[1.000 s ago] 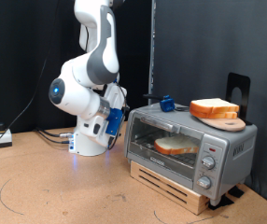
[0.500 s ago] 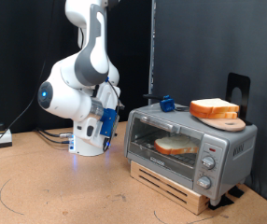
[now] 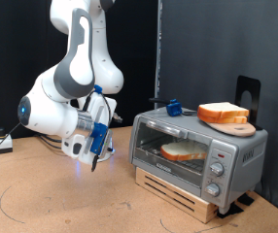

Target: Make a piece of toast with the oven

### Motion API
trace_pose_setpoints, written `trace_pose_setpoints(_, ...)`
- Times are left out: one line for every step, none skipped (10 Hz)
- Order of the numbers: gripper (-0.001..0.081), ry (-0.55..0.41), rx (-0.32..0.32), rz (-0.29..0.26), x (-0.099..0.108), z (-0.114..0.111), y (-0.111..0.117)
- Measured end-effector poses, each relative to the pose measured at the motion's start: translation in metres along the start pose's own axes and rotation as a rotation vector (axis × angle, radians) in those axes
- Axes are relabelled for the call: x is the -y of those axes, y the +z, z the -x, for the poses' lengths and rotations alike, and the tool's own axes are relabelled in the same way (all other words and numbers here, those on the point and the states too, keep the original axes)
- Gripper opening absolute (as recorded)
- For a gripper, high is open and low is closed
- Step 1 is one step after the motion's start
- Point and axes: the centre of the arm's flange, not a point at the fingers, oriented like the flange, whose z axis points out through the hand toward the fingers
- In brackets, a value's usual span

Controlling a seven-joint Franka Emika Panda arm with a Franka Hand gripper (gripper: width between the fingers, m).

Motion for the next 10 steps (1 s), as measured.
trace_pose_setpoints(0.0807,-0.007,-0.001,-0.007,0.001,0.0,0.001)
trace_pose_setpoints(0.0807,-0.028,-0.007,-0.029,0.006,-0.003,0.002)
trace_pose_setpoints(0.0807,-0.049,-0.013,-0.064,0.014,-0.01,0.004)
trace_pose_setpoints(0.0807,-0.066,-0.017,-0.104,0.025,-0.019,0.004)
trace_pose_setpoints(0.0807,-0.077,-0.009,-0.134,0.034,-0.028,0.005)
trace_pose_setpoints(0.0807,-0.078,0.004,-0.147,0.041,-0.038,0.005)
trace_pose_setpoints(0.0807,-0.058,0.026,-0.153,0.048,-0.049,0.004)
trace_pose_setpoints(0.0807,-0.032,0.045,-0.16,0.054,-0.059,0.004)
trace_pose_setpoints(0.0807,-0.016,0.046,-0.174,0.061,-0.07,0.003)
trace_pose_setpoints(0.0807,-0.008,0.052,-0.182,0.064,-0.08,0.003)
